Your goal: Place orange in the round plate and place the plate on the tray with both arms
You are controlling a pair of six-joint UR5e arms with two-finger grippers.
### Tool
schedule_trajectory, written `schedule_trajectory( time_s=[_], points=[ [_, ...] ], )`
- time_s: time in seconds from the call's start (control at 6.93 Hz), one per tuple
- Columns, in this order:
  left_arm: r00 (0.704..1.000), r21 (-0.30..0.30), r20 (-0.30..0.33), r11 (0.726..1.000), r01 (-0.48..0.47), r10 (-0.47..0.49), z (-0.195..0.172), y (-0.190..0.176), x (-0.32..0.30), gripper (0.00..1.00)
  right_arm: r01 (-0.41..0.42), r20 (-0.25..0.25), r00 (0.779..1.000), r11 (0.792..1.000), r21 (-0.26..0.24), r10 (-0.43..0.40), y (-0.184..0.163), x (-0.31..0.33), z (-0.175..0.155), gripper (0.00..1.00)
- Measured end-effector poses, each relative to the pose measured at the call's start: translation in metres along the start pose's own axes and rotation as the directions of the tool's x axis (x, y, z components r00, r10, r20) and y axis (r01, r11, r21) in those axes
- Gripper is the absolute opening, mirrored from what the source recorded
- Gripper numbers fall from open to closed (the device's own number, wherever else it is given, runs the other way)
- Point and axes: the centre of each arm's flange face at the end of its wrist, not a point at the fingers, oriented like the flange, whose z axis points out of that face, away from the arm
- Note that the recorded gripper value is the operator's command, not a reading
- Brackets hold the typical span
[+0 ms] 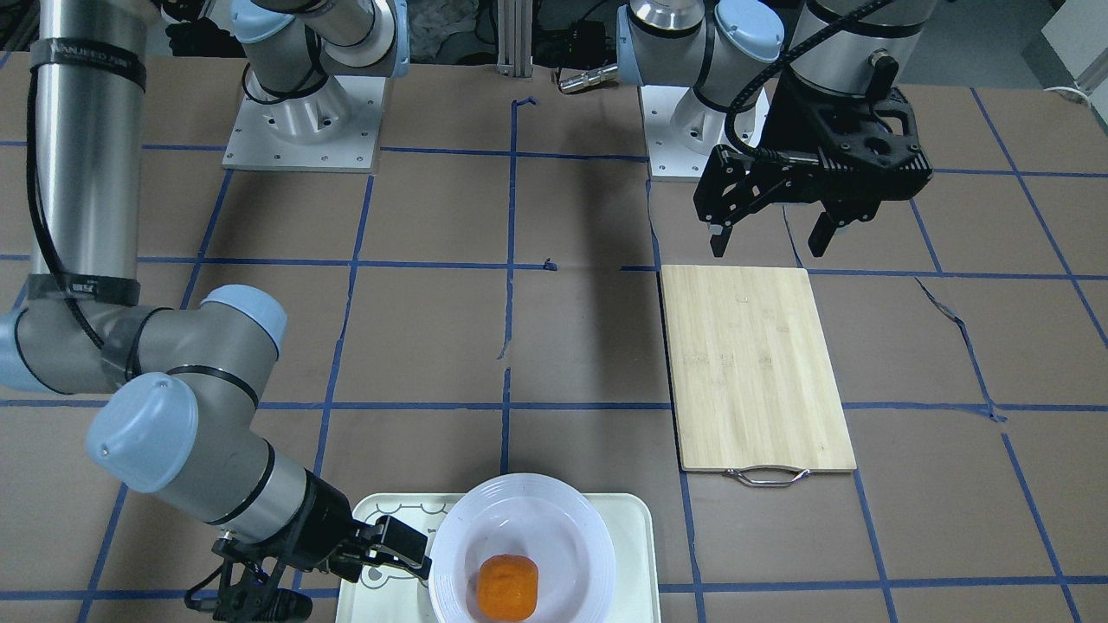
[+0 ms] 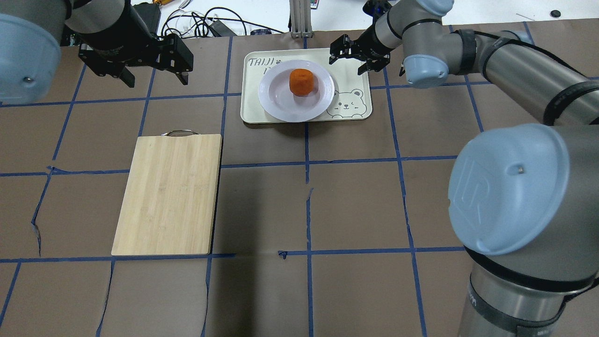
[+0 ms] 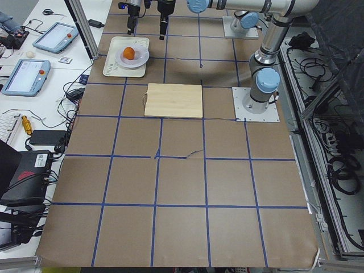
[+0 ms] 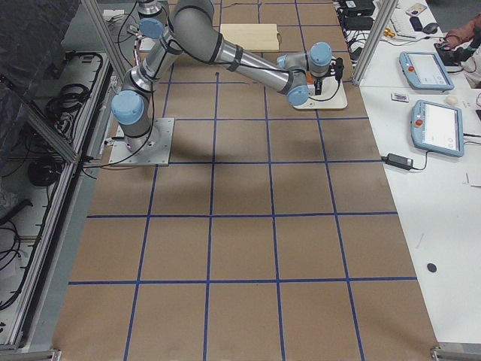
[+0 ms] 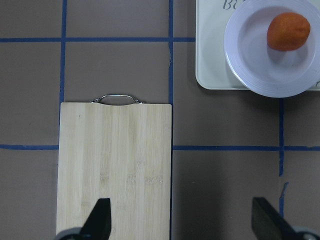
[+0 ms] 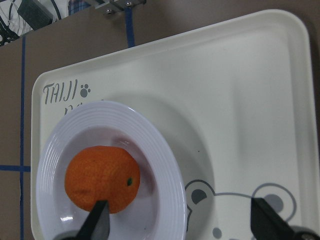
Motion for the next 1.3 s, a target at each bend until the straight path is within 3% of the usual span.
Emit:
schedule_trajectory(
  time_s=[0.14,0.43,0.72,1.01,1.3],
  points=[
    [1.0,-0.001,0.0,1.0,0.0,0.0,0.0,0.0,0.0,1.0,-0.024,-0.08,0.997,0.999,-0.038,0.021,0.01,-0.01,-0.042,1.0],
    [1.0,-0.001,0.0,1.0,-0.001,0.001,0.001,0.001,0.001,1.0,-0.08,-0.255,0.966,0.987,-0.136,0.043,0.052,-0.027,-0.129,1.0],
    [1.0,-0.002,0.0,1.0,-0.001,0.001,0.001,0.001,0.0,1.0,-0.118,-0.374,0.927,0.975,-0.19,0.039,0.112,-0.036,-0.187,1.0],
    [1.0,-0.003,0.0,1.0,-0.001,0.001,0.001,0.0,0.0,1.0,-0.135,-0.438,0.899,0.967,-0.218,0.027,0.164,-0.04,-0.222,1.0],
    [1.0,-0.003,0.0,1.0,-0.001,0.001,0.001,0.0,0.0,1.0,-0.138,-0.448,0.894,0.964,-0.228,0.022,0.186,-0.046,-0.238,1.0]
  ],
)
